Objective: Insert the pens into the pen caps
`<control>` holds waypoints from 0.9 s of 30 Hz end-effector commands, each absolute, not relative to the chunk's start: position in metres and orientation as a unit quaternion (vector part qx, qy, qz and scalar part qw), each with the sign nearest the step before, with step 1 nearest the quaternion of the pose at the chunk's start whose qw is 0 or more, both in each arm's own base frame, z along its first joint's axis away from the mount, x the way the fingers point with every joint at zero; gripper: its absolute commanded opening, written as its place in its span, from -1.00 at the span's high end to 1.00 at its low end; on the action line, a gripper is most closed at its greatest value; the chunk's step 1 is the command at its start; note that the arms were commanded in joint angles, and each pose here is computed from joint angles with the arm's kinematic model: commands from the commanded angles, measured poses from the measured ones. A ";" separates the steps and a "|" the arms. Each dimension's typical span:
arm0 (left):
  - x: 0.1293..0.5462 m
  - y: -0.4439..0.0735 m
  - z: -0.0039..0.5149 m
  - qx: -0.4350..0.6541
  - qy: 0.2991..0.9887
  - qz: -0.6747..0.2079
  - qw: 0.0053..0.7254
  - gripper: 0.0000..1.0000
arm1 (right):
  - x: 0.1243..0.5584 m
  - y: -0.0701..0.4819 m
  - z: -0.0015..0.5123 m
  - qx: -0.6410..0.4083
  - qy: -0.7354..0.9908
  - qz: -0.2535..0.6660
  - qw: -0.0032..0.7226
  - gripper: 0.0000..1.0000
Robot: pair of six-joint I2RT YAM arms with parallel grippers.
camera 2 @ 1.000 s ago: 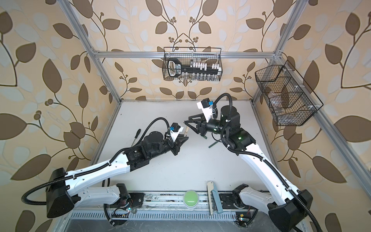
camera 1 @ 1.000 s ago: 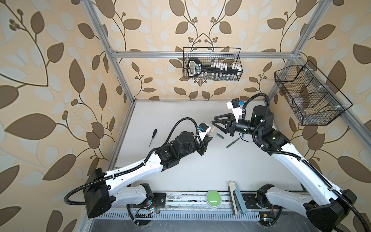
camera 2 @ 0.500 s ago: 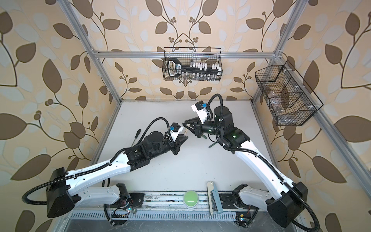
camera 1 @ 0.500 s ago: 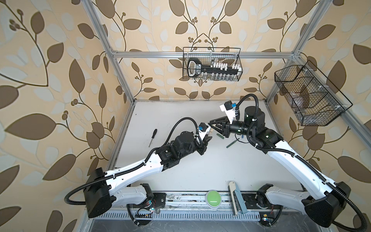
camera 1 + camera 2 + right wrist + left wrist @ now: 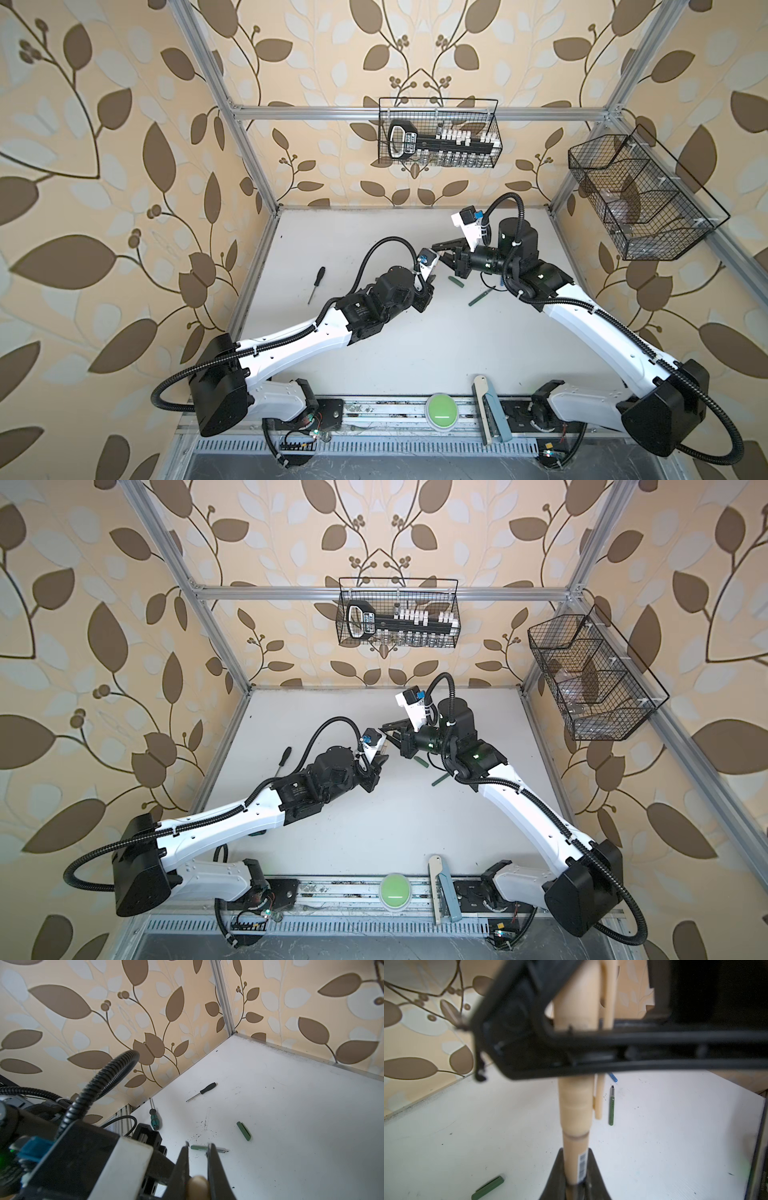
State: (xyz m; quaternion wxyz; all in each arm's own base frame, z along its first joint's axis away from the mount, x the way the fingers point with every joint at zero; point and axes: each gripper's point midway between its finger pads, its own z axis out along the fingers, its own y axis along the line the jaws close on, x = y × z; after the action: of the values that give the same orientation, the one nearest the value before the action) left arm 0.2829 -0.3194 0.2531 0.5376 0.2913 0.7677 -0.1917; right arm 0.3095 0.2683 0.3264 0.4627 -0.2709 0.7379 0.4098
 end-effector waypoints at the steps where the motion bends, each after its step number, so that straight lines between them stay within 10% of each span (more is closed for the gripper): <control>1: 0.298 -0.330 0.334 0.259 0.691 -0.208 0.642 1.00 | 0.286 0.281 0.294 -0.289 0.749 0.454 0.387 1.00; 27: 0.308 -0.335 0.368 0.285 0.663 -0.249 0.647 1.00 | 0.273 0.294 0.251 -0.248 0.771 0.473 0.347 1.00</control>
State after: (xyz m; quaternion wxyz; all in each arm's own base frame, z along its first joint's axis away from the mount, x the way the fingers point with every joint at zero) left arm 0.3016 -0.3070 0.2329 0.5014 0.3486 0.7807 -0.1326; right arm 0.3237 0.2722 0.3010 0.4821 -0.2193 0.7324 0.4279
